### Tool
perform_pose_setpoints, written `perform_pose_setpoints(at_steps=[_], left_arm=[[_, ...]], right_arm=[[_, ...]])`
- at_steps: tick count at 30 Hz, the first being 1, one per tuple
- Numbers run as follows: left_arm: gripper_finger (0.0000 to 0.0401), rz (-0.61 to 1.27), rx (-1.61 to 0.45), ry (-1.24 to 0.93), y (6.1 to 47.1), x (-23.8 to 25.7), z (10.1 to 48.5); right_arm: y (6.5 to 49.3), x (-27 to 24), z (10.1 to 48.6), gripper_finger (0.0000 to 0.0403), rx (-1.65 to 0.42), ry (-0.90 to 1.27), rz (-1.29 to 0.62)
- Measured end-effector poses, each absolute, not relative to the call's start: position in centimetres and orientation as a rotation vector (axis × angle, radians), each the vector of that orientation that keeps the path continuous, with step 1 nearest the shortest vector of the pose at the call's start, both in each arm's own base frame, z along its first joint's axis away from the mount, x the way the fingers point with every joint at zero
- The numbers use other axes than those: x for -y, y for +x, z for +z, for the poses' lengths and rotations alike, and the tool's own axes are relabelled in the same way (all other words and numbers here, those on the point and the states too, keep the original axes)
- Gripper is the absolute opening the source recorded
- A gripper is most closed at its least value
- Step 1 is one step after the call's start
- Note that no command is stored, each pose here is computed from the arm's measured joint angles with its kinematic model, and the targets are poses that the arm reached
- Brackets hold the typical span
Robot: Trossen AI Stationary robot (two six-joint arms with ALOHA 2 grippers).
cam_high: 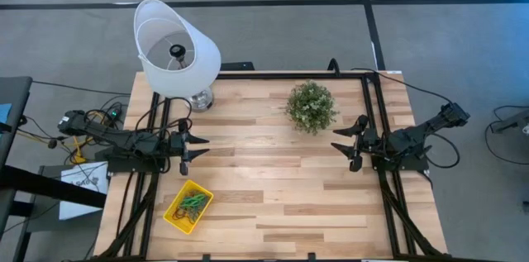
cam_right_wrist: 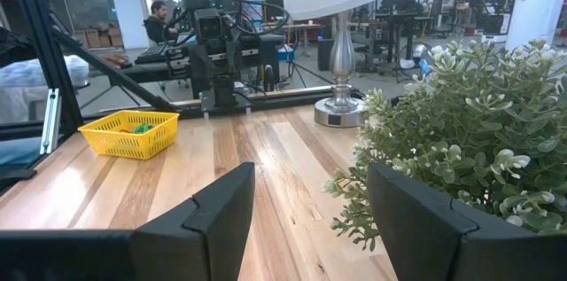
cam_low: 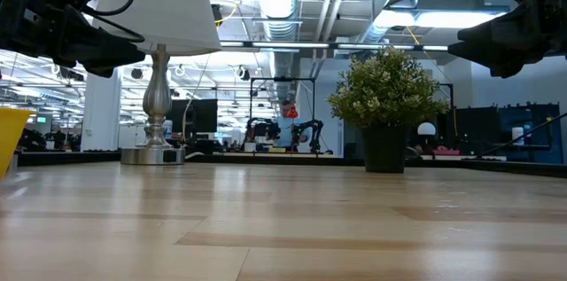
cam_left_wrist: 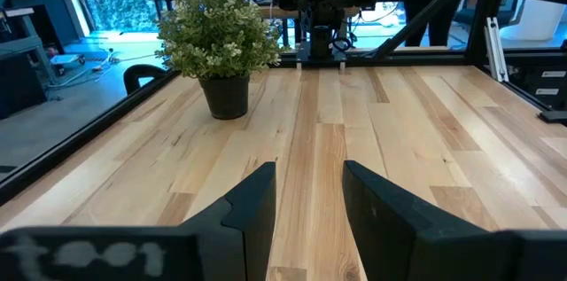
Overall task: Pick and place items into bin
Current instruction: Return to Home Position
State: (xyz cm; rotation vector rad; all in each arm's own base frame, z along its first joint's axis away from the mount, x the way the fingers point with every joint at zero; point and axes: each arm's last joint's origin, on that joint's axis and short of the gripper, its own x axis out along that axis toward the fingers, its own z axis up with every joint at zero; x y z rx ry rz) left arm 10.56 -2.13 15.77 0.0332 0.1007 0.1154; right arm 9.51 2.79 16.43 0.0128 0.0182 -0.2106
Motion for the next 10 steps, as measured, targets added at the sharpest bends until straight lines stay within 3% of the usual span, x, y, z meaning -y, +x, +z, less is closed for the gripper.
perform_pose_setpoints(at_steps=[10], left_arm=[[0.0123,0.116,-0.102,0.035,10.56,2.13,15.75]], right_arm=[[9.51,-2.79,16.43,0.0214,-0.019,0.013,-0.210]])
